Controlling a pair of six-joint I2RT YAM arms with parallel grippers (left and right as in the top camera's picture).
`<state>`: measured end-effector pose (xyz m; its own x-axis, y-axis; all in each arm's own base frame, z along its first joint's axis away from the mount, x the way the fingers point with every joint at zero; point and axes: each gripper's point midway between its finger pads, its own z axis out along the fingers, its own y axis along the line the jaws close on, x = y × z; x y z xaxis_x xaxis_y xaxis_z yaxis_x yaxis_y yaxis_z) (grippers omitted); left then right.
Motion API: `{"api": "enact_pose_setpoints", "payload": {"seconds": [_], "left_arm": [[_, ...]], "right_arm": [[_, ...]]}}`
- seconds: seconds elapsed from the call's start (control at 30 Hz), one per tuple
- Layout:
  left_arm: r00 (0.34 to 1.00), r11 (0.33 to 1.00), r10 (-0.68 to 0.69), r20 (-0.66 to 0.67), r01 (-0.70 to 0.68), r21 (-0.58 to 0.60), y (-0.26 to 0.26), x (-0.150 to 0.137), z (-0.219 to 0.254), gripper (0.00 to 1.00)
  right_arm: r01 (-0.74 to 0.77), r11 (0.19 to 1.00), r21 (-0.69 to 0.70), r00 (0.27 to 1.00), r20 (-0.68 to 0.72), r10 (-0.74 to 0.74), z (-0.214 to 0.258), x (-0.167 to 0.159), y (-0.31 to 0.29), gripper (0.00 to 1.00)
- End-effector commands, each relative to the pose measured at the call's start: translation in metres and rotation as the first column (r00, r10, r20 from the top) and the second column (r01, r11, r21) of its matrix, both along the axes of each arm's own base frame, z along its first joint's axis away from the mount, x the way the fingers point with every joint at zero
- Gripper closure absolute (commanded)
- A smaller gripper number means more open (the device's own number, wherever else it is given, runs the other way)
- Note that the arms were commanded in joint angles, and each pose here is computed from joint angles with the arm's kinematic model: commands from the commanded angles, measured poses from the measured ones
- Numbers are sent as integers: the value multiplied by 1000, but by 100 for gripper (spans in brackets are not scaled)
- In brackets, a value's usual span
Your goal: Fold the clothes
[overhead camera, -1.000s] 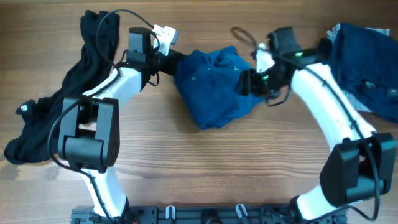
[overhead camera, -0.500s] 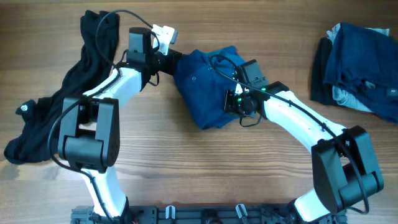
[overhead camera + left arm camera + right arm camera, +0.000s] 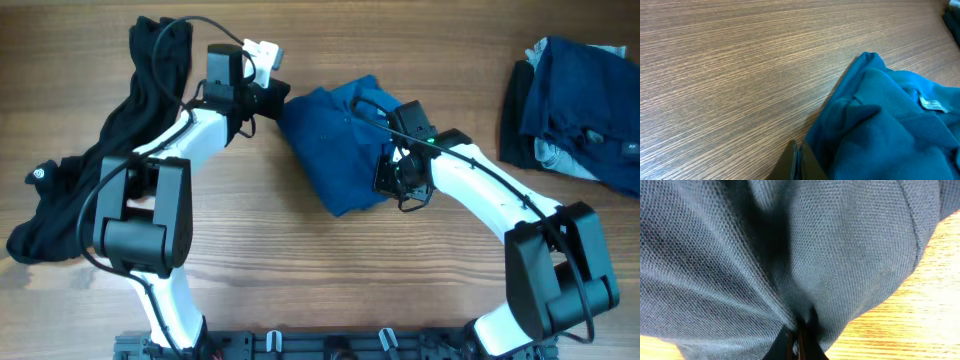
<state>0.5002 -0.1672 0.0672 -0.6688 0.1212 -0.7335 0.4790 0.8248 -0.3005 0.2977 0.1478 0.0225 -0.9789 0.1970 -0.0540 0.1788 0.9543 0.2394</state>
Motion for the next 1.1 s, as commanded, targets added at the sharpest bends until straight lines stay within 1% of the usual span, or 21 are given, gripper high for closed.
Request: {"api": "enact_pose_setpoints", "payload": {"seconds": [0.0, 0.03, 0.07, 0.1, 0.13, 0.17, 0.2, 0.23, 0.3, 0.33, 0.43, 0.53, 0.6, 0.67, 0.7, 0.8, 0.83, 0.87, 0.97, 1.07], "left_arm": [[999, 999, 34, 19, -35, 24, 4, 6, 4, 94], [999, 999, 37, 24, -38, 25, 5, 6, 7, 71], [999, 999, 39, 28, -40, 24, 6, 6, 12, 48], [999, 999, 41, 33, -41, 23, 7, 4, 19, 27], [998, 999, 47, 40, -48, 24, 10, 2, 30, 2], [997, 998, 56, 46, -58, 27, 14, 0, 41, 0], [997, 997, 63, 46, -65, 30, 17, -3, 50, 0], [997, 997, 66, 38, -67, 32, 20, -12, 63, 0], [998, 997, 65, 7, -66, 38, 22, -27, 75, 0], [998, 997, 65, -11, -65, 42, 23, -34, 79, 0], [992, 996, 80, -96, -77, 44, 25, -55, 79, 0], [970, 993, 122, -210, -117, 36, 28, -71, 68, 0], [956, 992, 127, -265, -120, 44, 29, -81, 61, 0], [945, 992, 129, -301, -118, 55, 30, -88, 57, 0], [935, 991, 131, -331, -116, 64, 31, -95, 52, 0], [923, 991, 133, -362, -113, 74, 33, -102, 48, 0], [918, 991, 133, -373, -112, 78, 33, -104, 47, 0], [916, 991, 134, -379, -112, 79, 33, -106, 46, 0], [910, 990, 135, -392, -111, 83, 34, -109, 45, 0], [906, 990, 135, -400, -110, 86, 34, -111, 44, 0]], "right_arm": [[-27, 999, -40, 999, 27, 28, 3, 2, -9, 80], [-52, 998, -39, 997, 47, 53, 8, 5, -8, 69], [-70, 997, -37, 995, 70, 72, 15, 10, -8, 64], [-95, 995, -35, 989, 109, 98, 27, 17, -9, 61], [-128, 991, -38, 977, 167, 132, 43, 29, -13, 38], [-148, 988, -44, 966, 210, 154, 55, 37, -17, 17], [-164, 985, -53, 953, 251, 172, 66, 47, -23, 4], [-200, 977, -68, 925, 316, 212, 81, 63, -32, 0], [-268, 959, -87, 862, 423, 279, 98, 89, -44, 0], [-276, 956, -99, 839, 460, 290, 102, 98, -50, 0], [-321, 935, -151, 735, 584, 346, 110, 136, -66, 0], [-381, 912, -153, 663, 642, 385, 98, 160, -63, 0], [-426, 896, -122, 655, 641, 399, 81, 163, -54, 0], [-470, 880, -63, 663, 633, 400, 62, 161, -44, 1], [-493, 870, -12, 683, 614, 395, 43, 158, -38, 0], [-493, 869, 34, 718, 580, 385, 19, 154, -36, 0], [-484, 872, 72, 744, 559, 367, 7, 152, -34, 0], [-484, 870, 90, 753, 549, 362, 2, 150, -32, 0], [-428, 885, 183, 829, 469, 304, -19, 138, -30, 0], [-332, 906, 264, 911, 339, 235, -28, 117, -30, 1]]}}
